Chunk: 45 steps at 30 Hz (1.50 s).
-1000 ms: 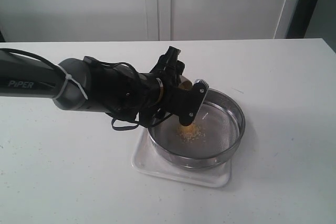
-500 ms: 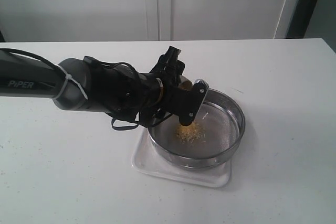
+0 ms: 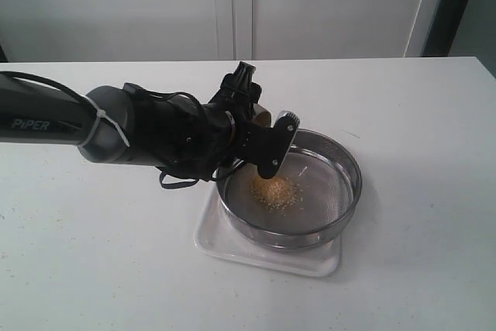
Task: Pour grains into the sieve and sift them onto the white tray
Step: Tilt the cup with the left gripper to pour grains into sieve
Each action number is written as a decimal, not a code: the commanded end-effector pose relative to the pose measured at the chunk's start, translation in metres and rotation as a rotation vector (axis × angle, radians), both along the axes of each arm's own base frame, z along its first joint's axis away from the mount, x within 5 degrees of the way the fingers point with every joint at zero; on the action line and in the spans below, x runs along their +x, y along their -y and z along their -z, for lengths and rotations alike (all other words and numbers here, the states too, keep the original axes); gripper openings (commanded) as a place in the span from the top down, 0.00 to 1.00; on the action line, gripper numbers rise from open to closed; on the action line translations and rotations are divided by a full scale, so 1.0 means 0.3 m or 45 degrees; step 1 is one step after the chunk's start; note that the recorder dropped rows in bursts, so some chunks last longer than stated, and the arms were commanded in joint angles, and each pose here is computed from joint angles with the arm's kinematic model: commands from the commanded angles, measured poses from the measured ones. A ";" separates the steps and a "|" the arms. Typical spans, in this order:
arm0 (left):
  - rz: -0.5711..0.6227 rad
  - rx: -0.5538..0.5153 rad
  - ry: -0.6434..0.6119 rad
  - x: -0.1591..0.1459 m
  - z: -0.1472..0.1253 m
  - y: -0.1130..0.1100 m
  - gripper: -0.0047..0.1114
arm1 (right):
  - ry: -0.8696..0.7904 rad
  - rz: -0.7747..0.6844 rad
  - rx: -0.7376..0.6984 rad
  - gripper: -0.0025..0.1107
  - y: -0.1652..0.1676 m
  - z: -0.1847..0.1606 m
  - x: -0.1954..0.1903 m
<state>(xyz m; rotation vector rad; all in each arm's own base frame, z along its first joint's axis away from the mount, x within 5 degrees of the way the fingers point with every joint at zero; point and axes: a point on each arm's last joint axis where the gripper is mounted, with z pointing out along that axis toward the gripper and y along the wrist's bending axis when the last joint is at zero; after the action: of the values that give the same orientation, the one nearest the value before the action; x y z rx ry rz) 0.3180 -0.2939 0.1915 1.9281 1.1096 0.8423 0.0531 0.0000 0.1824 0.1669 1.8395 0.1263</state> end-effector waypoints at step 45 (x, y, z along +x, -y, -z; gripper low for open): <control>0.250 0.037 0.057 -0.074 -0.048 0.110 0.96 | 0.015 0.006 0.027 0.98 0.000 0.003 0.001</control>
<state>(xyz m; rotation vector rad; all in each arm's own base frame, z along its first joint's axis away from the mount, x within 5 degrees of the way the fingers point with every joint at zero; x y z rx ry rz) 0.2956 -0.3255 0.1974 1.9991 0.9143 0.7449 0.0531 0.0000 0.1824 0.1834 1.8383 0.1389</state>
